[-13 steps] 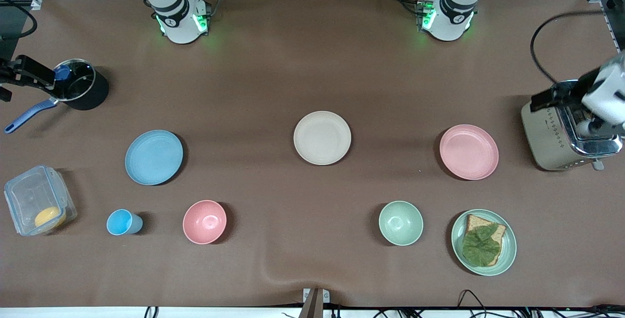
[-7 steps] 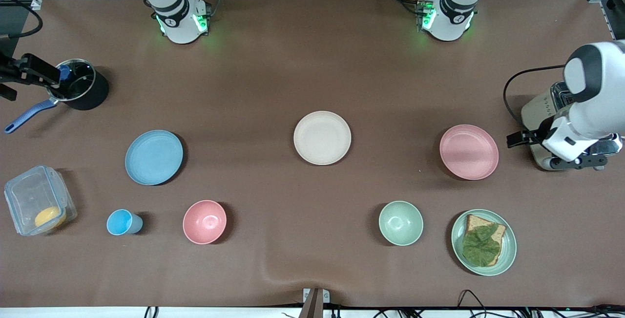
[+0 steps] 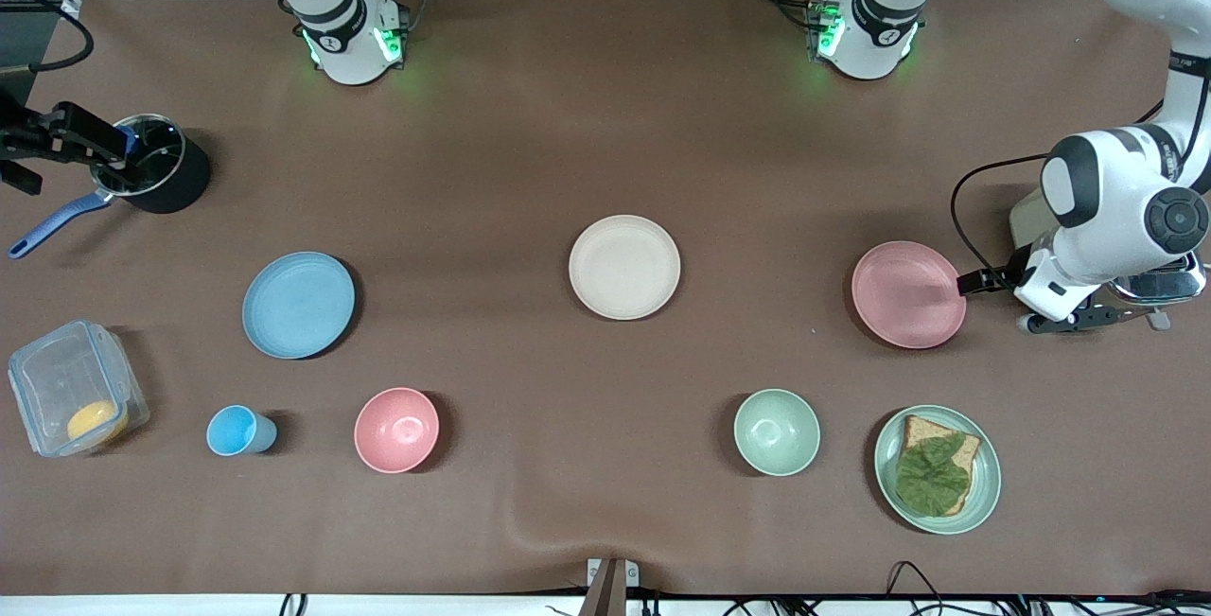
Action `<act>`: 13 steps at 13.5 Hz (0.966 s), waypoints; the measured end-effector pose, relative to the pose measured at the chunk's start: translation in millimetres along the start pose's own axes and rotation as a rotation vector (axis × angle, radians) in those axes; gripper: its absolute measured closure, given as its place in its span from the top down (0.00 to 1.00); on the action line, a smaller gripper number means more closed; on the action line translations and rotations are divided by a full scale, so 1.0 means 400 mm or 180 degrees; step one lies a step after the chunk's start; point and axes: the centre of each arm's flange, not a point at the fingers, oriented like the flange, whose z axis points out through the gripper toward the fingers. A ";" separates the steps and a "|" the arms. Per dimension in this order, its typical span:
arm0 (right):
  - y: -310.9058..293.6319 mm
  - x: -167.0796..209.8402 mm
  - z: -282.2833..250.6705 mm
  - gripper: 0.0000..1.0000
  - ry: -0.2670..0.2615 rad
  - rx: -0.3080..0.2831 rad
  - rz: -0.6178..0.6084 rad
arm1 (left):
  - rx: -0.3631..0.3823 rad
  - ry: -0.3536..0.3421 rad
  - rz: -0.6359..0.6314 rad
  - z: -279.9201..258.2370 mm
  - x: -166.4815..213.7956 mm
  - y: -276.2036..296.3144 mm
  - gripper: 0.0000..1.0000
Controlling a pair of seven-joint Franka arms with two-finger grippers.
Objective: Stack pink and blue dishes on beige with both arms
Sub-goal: 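Close the left gripper on the pink plate rim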
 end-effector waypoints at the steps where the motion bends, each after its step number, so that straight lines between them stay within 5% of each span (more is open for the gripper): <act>1: 0.000 0.000 0.000 1.00 0.0000 0.0000 0.0000 | -0.0011 0.0003 -0.0006 0.025 0.004 0.002 1.00; 8: 0.001 0.000 0.000 1.00 0.0000 0.0000 0.0003 | -0.0112 -0.0011 -0.0042 0.145 0.014 0.031 0.94; 11: 0.002 0.000 0.000 1.00 0.0000 0.0000 0.0004 | -0.0113 -0.0013 -0.0045 0.145 0.014 0.029 0.67; 13: 0.002 0.000 0.000 1.00 0.0000 0.0000 0.0004 | -0.0113 -0.0022 -0.0045 0.149 0.014 0.029 0.60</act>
